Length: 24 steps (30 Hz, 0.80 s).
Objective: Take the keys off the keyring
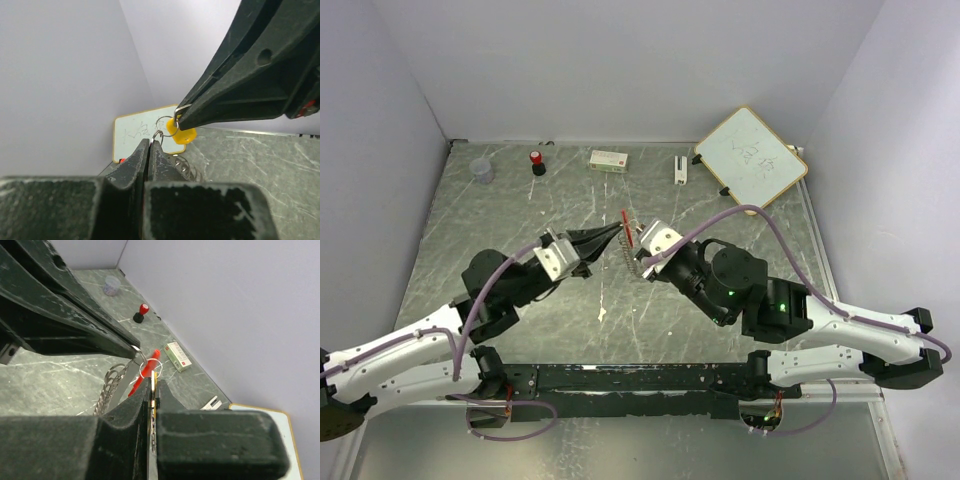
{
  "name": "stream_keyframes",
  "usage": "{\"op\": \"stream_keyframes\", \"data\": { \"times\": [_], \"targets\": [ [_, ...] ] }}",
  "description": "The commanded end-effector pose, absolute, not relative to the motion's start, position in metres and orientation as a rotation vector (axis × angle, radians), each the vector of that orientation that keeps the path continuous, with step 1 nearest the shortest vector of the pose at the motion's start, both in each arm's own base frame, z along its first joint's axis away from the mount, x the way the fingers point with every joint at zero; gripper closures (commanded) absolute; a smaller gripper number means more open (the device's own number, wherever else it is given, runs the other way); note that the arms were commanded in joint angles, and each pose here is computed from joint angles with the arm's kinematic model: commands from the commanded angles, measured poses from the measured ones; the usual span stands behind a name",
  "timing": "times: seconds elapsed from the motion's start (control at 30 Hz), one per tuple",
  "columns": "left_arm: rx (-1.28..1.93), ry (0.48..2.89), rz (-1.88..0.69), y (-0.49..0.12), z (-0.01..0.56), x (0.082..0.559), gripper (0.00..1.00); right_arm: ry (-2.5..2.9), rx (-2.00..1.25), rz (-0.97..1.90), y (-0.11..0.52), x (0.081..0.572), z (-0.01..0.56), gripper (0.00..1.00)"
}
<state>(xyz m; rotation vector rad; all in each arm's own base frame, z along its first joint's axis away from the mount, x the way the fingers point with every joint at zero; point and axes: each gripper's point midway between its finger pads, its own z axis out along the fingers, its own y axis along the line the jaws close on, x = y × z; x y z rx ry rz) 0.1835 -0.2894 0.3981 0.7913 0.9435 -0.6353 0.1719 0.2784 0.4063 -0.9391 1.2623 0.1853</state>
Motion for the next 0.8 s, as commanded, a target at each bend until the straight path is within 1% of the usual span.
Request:
{"op": "stream_keyframes", "data": {
  "times": [0.0,0.4,0.6,0.77],
  "targets": [
    [0.703,0.894,-0.620,-0.268,0.416,0.180,0.93,1.265,-0.908,0.206,0.275,0.171,0.407,1.00],
    [0.634,0.805,-0.684,-0.258,0.422,0.167,0.93,1.283,-0.923,0.271,0.300,0.167,0.385,1.00],
    [0.582,0.741,-0.691,-0.244,0.429,0.159,0.93,1.311,-0.932,0.270,0.307,0.168,0.374,1.00],
    [0.557,0.755,-0.674,-0.238,0.425,0.163,0.93,1.319,-0.927,0.278,0.309,0.168,0.373,1.00]
  ]
}}
